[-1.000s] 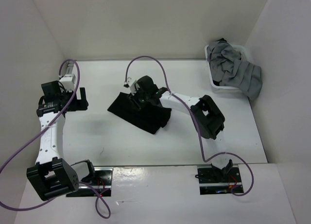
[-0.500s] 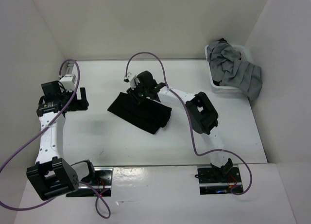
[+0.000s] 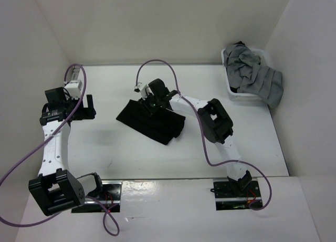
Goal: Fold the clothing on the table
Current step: Fold the skirt
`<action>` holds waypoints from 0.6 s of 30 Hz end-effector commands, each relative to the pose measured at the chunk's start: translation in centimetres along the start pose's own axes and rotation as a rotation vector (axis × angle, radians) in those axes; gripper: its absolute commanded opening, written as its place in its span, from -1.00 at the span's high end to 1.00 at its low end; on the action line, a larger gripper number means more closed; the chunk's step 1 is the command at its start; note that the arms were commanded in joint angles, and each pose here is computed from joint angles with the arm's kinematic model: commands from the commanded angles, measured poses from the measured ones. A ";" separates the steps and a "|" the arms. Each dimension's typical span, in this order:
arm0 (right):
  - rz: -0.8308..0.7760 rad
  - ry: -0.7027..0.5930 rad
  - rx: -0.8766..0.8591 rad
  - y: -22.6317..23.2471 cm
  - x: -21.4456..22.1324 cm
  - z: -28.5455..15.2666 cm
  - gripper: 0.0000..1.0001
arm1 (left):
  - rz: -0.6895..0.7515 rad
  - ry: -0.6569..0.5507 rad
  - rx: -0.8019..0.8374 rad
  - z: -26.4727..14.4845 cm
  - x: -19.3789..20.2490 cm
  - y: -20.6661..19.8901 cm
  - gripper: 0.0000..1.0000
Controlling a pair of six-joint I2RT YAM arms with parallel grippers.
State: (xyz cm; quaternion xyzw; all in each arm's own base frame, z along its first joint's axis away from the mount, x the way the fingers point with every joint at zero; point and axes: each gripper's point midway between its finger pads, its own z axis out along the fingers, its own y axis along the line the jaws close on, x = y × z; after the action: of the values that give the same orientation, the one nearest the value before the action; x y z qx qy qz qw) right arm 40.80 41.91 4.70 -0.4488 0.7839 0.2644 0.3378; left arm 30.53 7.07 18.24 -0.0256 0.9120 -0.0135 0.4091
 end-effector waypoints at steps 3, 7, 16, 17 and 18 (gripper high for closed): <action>-0.027 -0.008 -0.060 0.5 -0.4 0.3 0.07 | 0.017 -0.012 0.013 0.0 -0.3 0.0 -0.98; -0.018 0.008 -0.082 0.8 0.0 0.7 -0.04 | 0.017 -0.012 0.013 0.0 -0.3 0.0 -0.98; -0.024 0.015 -0.084 0.8 0.4 0.8 0.54 | 0.017 -0.012 0.013 0.0 -0.3 0.0 -0.98; -0.012 0.016 -0.083 0.8 0.5 0.8 0.74 | 0.017 -0.012 0.013 0.0 -0.3 0.0 -0.98; -0.015 0.008 -0.082 0.9 0.0 0.5 1.00 | 0.017 -0.012 0.013 0.0 -0.3 0.0 -0.98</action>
State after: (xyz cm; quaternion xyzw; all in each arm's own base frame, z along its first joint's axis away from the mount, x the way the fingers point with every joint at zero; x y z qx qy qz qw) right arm 39.80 42.26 3.39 -0.4699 0.7755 0.2831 0.3125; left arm 30.53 7.07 18.24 -0.0256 0.9120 -0.0135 0.4091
